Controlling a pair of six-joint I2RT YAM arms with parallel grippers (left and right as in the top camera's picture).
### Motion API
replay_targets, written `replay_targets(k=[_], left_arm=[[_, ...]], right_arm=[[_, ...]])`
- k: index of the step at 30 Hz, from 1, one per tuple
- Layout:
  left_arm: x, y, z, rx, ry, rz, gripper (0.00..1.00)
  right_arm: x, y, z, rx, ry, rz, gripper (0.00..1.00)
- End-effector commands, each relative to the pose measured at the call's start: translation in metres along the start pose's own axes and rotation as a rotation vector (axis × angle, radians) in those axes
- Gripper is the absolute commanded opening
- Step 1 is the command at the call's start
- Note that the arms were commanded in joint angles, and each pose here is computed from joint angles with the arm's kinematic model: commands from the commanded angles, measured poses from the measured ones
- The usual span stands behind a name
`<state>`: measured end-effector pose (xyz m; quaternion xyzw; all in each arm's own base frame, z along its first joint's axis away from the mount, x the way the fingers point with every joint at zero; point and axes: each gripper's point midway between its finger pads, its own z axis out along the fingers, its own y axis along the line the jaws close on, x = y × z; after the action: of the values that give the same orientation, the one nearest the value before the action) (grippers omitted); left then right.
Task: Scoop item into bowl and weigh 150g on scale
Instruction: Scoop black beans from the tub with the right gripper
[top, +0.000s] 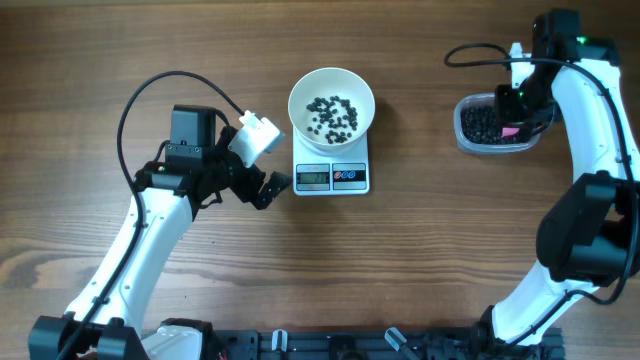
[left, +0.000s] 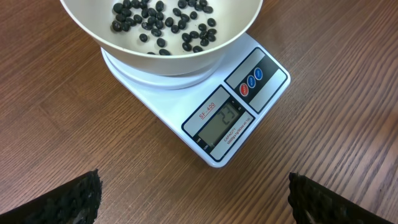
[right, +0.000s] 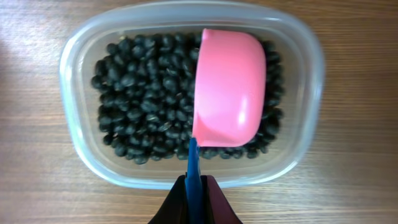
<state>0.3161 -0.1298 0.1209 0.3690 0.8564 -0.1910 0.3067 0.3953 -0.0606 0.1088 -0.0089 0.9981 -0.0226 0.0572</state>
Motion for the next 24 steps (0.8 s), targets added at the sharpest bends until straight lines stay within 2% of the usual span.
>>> replay_targets(k=[1,11,24], left_arm=[[0.001,-0.001,0.0,0.009,-0.004,0.001,1.0],[0.001,-0.001,0.0,0.009,-0.004,0.0,1.0],[0.001,-0.001,0.0,0.01,-0.004,0.001,1.0]], right_arm=[[0.011,0.024,0.017,-0.141,0.064,-0.038,0.04],[0.015,0.038,0.01,-0.313,0.059,0.006,0.04],[0.014,-0.023,-0.01,-0.586,-0.1,0.226,0.04]])
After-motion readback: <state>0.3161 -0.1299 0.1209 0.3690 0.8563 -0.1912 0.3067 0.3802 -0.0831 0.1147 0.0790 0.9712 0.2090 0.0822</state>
